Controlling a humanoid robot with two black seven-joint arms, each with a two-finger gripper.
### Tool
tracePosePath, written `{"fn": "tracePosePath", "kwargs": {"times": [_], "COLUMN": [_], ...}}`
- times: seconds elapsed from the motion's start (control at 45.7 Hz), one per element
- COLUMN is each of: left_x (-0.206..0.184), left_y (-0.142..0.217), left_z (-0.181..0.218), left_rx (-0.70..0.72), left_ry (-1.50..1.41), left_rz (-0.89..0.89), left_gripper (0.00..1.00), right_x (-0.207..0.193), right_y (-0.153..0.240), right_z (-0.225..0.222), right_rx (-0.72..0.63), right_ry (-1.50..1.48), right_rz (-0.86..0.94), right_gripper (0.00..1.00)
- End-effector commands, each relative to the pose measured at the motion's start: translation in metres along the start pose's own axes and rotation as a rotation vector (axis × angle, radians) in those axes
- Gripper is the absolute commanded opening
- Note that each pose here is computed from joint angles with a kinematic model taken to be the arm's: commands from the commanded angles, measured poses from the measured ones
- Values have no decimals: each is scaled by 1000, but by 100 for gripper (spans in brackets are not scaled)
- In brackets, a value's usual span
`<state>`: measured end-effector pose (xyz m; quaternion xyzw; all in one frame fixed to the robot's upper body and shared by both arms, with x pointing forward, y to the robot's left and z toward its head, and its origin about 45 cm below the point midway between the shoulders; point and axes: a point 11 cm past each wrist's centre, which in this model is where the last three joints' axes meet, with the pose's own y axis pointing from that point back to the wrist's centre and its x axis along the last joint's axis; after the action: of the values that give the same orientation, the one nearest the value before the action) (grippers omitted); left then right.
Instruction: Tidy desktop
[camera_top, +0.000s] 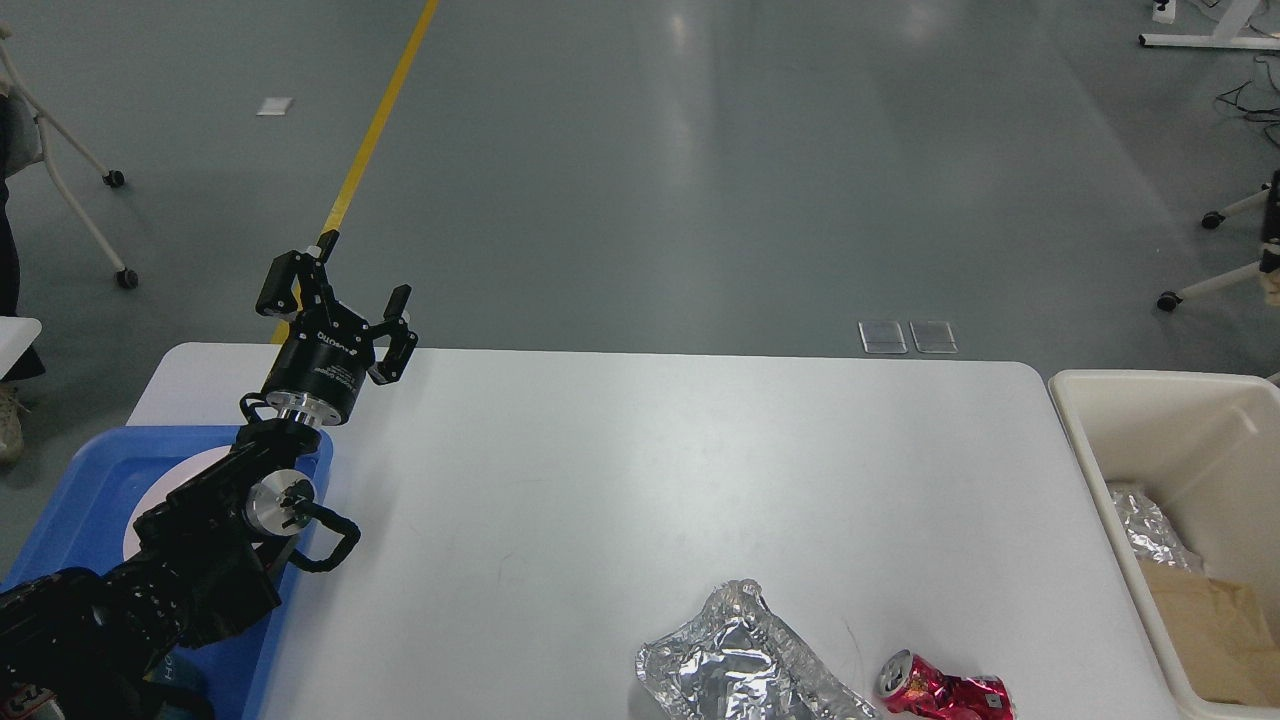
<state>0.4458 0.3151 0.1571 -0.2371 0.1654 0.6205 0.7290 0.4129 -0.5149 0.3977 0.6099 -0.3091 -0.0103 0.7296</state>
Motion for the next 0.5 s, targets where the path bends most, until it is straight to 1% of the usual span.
{"fn": "tracePosePath", "kwargs": {"times": [0.0, 0.109, 0.197, 0.306, 0.481], "left_x": [0, 1, 0, 0, 0], "left_y": [0, 0, 0, 0, 0], "left_z": [0, 1, 0, 0, 0], "left_rx": [0, -1, 0, 0, 0], "left_ry": [1, -1, 1, 0, 0], "left_rz": [-1, 1, -1, 0, 0], "left_gripper": [97, 96, 96, 97, 97], "right_x": [0, -2, -2, -12, -43], "right_y": [-14, -31, -46, -77, -120], "right_z": [35, 57, 71, 83, 92], "right_rx": [-37, -63, -93, -117, -101], "right_ry": [-40, -52, -33, 1, -24], "right_rz": [86, 173, 287, 417, 461], "right_gripper": [0, 0, 0, 0, 0]}}
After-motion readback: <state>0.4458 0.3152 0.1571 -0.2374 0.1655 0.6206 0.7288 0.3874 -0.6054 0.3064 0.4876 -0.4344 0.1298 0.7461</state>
